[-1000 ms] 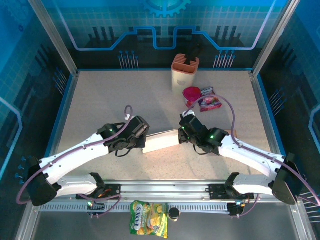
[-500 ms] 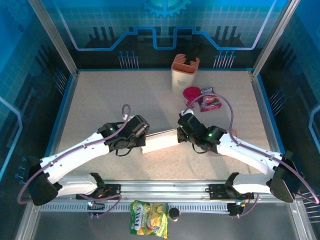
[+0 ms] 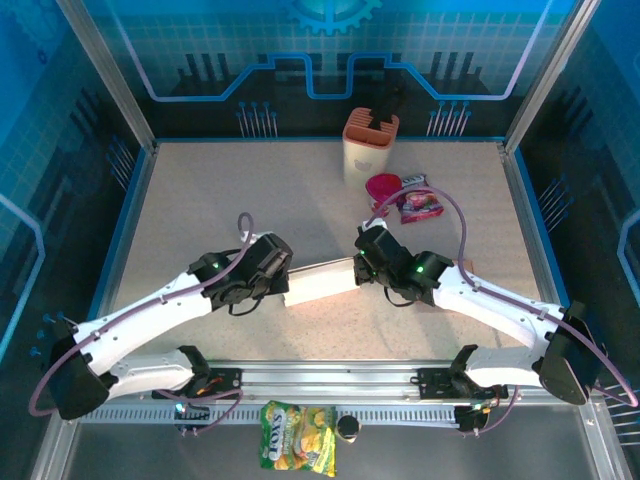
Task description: Fold the paper box
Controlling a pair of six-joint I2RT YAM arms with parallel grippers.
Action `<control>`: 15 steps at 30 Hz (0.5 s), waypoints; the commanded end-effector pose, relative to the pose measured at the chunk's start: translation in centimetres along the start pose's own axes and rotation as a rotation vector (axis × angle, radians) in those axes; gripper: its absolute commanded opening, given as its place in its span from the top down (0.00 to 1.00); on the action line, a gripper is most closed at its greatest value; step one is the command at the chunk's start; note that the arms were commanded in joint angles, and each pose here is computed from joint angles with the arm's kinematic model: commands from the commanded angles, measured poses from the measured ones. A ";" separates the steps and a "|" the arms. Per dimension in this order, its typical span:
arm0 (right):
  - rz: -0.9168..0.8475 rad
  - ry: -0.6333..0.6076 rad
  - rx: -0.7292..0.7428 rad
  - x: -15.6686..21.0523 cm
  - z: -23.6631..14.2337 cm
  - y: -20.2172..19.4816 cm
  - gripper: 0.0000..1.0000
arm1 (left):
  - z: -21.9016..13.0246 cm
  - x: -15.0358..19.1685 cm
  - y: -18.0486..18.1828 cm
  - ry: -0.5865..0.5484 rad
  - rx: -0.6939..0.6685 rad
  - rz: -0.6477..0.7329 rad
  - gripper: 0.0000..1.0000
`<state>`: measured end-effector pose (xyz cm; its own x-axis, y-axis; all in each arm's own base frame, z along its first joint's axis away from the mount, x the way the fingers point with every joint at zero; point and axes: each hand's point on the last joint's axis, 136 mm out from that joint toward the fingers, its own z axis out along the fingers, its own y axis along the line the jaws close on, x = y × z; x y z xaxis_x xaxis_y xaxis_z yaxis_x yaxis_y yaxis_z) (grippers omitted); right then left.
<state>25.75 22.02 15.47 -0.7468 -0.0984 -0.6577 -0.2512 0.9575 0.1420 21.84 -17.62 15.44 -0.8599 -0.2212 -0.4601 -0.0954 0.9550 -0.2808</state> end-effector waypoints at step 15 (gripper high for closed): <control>0.001 0.055 -0.058 -0.4 -0.4 1.6 1.00 | -0.5 0.2 0.3 0.077 0.051 -0.057 1.00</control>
<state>25.63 22.54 15.77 -0.7623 -0.1096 -0.6378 -0.2635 0.9527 0.1512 22.01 -17.01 15.44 -0.8642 -0.2771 -0.4199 -0.1416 0.9349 -0.3254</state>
